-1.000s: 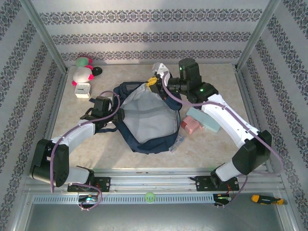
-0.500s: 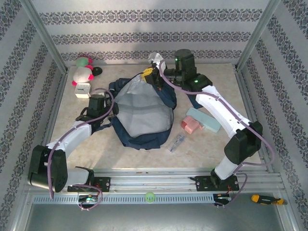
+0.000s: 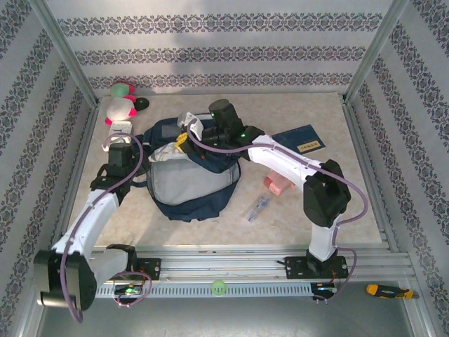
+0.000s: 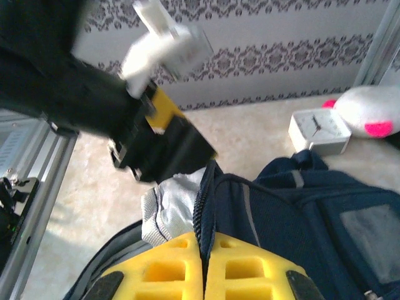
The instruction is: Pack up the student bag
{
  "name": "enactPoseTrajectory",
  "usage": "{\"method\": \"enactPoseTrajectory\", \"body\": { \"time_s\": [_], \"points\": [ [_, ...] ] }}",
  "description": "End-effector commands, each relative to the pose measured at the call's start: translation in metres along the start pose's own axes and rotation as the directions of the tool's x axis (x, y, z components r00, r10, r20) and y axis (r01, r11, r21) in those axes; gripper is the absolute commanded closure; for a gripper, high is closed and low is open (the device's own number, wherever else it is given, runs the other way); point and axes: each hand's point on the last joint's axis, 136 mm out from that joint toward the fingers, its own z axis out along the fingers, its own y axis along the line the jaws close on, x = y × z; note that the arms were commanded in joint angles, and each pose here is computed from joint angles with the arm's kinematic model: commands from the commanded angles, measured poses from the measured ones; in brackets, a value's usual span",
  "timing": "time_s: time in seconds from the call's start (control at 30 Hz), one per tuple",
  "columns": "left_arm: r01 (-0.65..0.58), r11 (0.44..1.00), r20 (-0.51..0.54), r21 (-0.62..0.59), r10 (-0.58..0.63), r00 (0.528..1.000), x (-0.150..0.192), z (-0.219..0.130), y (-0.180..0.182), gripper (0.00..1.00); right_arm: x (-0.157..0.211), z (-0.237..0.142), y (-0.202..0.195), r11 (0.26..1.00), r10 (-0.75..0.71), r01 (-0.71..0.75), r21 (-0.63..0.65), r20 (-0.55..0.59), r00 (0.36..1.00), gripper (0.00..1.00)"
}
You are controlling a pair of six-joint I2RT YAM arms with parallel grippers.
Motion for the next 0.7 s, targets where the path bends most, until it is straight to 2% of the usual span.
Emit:
{"method": "enactPoseTrajectory", "body": {
  "time_s": [0.0,0.07,0.1,0.17,0.27,0.4,0.5,0.57,0.67],
  "points": [
    [-0.014,0.999,0.018,-0.041,0.015,1.0,0.005,-0.019,0.017,0.15,-0.005,-0.001,0.009,0.999,-0.034,0.035,-0.014,0.036,0.999,1.0],
    [-0.046,0.999,0.061,0.013,0.045,0.997,-0.003,-0.028,0.01,0.16,0.003,0.0,0.016,0.999,0.035,-0.034,-0.036,0.023,0.999,0.98],
    [-0.062,0.997,0.079,0.043,0.058,0.995,-0.006,-0.031,0.005,0.16,0.004,-0.001,0.019,0.997,0.059,-0.058,-0.047,0.023,0.998,0.92],
    [-0.084,0.991,0.111,0.109,0.072,0.991,-0.012,-0.035,-0.007,0.16,0.001,-0.006,0.028,0.991,0.116,-0.114,-0.063,0.023,0.993,0.71],
    [-0.105,0.972,0.135,0.211,0.078,0.988,-0.022,-0.039,-0.029,0.17,-0.01,-0.021,0.037,0.976,0.213,-0.211,-0.058,0.034,0.976,0.48],
    [-0.09,0.948,0.087,0.305,0.066,0.994,-0.028,-0.034,-0.053,0.19,-0.017,-0.052,0.035,0.918,0.396,-0.396,-0.016,0.06,0.916,0.37],
    [0.003,0.945,-0.004,0.327,-0.001,1.0,-0.02,-0.015,-0.063,0.23,0.011,-0.076,0.002,0.779,0.602,-0.609,0.146,0.095,0.793,0.36],
    [0.082,0.944,-0.087,0.32,-0.057,0.995,-0.004,0.004,-0.067,0.3,0.052,-0.091,-0.028,0.613,0.734,-0.734,0.293,0.133,0.666,0.38],
    [0.19,0.954,-0.172,0.232,-0.152,0.973,0.028,0.031,-0.056,0.45,0.122,-0.105,-0.056,0.389,0.848,-0.795,0.466,0.155,0.506,0.4]
  ]
}}
